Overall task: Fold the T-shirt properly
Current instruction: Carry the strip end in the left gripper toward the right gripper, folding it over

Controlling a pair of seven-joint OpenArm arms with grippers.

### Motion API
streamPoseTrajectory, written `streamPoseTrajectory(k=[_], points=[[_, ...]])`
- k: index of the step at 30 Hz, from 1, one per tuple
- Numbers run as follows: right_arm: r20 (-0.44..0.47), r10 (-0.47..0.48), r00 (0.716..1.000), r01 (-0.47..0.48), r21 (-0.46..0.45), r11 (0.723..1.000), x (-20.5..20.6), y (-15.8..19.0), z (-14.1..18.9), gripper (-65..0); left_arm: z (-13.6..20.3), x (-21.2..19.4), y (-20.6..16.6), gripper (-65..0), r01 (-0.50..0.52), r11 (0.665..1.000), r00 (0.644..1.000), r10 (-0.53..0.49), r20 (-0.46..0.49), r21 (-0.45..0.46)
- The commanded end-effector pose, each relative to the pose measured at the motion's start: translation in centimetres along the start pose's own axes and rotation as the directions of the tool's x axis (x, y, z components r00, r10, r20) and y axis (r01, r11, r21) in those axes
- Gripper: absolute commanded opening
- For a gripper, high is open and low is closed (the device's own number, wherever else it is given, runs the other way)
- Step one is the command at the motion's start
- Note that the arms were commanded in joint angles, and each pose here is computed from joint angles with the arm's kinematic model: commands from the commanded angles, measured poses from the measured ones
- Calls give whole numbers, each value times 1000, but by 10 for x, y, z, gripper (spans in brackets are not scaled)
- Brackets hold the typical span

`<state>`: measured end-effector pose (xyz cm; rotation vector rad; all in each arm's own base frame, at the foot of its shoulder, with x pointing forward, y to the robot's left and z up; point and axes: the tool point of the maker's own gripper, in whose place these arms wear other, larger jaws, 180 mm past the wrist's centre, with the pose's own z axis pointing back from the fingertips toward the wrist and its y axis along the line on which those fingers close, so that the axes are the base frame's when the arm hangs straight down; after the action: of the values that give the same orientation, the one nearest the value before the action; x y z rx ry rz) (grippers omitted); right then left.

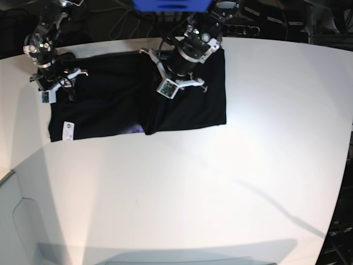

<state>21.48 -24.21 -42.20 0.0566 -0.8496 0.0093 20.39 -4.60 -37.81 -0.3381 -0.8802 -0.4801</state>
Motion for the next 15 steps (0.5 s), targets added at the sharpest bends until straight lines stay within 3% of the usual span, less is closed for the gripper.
streamPoseTrajectory(k=[1,3,5,12,15], points=[[-41,29,999,-30,-15,999,-6,-5,2,-352,2,13,-2,-650,-3,1000,999,3,47,-7],[-41,30,999,-30,-14,999,-6,-5,2,-352,3,16,-2,-649,-2,1000,998,3,56,-6],[-41,30,999,-30,-14,999,-6,-5,2,-352,4,19,-2,-596,-3,1000,998,3,64,-6],[-41,30,999,-30,-14,999,-6,-5,2,-352,19,48,0,-212,-3,1000,988,3,154,-3],[-41,30,999,-30,-14,999,-6,-5,2,-352,37,67,3,-197,6,1000,977,-7,215,7]])
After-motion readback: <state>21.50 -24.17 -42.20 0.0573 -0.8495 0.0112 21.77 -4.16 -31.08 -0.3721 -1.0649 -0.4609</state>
